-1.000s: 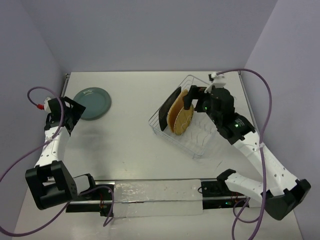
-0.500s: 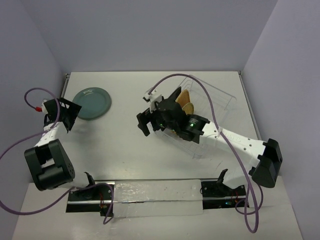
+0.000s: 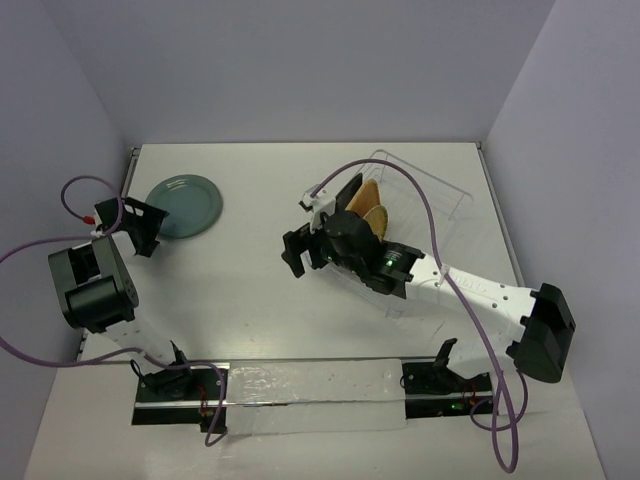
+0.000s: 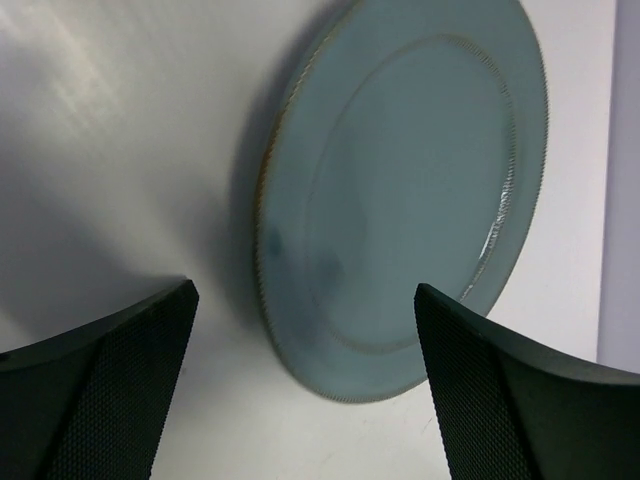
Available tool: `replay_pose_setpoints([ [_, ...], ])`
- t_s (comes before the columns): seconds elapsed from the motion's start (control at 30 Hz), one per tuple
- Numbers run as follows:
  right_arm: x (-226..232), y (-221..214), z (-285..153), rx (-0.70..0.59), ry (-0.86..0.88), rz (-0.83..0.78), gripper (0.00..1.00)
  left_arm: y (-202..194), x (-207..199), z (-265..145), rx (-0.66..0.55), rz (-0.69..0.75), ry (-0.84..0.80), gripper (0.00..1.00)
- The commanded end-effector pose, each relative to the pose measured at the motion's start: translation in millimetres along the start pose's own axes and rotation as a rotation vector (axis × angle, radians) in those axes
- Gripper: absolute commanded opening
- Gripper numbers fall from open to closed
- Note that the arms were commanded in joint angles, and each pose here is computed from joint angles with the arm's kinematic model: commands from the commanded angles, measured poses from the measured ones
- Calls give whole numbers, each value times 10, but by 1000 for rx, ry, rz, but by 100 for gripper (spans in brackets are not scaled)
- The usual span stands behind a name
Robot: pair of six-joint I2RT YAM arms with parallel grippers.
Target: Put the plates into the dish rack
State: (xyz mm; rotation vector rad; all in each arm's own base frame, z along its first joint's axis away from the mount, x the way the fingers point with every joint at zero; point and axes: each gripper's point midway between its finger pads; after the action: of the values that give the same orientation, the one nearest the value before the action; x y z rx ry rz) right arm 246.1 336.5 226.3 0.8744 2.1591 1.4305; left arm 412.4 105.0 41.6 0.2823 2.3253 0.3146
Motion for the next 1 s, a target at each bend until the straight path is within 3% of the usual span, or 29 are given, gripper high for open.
replay_pose_setpoints([
  [0.0, -69, 350, -176, -132, -37, 52, 100, 106, -212, 188, -6, -38, -84, 95],
  [0.33, -149, 386, -296, -160, -71, 64, 100, 29, -101, 357, 14, -94, -72, 78],
  [0.77, -228, 472, -359, -187, -110, 59, 100, -77, 32, 393, 27, -196, -133, 71],
  [0.97, -275, 486, -419, -201, -128, 74, 100, -84, 24, 391, 27, -207, -144, 53],
])
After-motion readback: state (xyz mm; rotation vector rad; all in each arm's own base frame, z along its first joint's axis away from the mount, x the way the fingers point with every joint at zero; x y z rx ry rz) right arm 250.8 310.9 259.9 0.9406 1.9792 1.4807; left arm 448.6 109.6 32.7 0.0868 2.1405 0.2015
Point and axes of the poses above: each gripper's point midway between its finger pads, its own z axis out along the fingers, its own x axis along the line the jaws close on, y = z × x, and after that the axes turned 9 degrees about -z, right-handed
